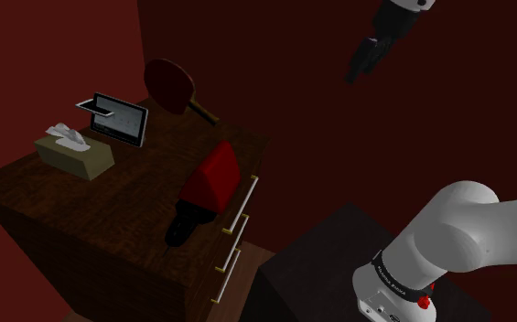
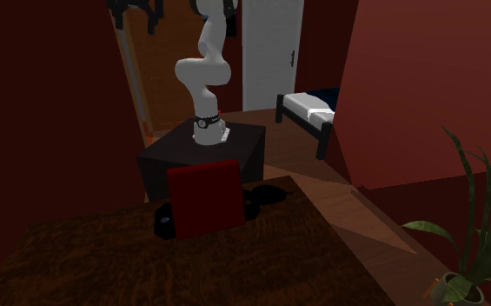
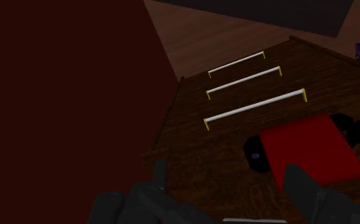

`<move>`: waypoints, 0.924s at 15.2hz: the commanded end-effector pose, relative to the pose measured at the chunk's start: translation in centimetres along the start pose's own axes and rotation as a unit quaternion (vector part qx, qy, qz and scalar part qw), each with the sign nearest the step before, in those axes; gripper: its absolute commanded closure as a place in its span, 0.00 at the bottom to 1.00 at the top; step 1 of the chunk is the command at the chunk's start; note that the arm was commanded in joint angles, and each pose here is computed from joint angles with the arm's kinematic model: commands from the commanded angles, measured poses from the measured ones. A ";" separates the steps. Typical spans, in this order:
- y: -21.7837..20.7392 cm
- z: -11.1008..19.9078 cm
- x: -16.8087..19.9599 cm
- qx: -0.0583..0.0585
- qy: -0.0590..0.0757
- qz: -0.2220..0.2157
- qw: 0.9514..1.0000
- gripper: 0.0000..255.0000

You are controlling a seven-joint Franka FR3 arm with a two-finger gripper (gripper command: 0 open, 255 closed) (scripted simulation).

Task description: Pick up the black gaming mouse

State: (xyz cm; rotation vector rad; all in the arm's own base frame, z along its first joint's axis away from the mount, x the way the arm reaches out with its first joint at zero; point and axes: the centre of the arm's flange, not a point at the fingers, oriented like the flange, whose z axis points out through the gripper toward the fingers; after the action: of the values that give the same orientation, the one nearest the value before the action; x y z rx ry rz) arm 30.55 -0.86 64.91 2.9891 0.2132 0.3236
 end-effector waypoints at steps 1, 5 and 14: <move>0.0 0.0 0.0 0.000 0.000 0.000 1.000 0.00; -4.1 3.0 -1.0 0.001 -0.006 0.046 0.999 0.00; -13.7 9.8 -2.0 0.002 -0.018 0.147 0.989 0.00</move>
State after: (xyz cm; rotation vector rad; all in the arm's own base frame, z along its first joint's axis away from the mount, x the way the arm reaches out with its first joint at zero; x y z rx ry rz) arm 29.18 10.14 54.07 3.0239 -0.1934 0.2991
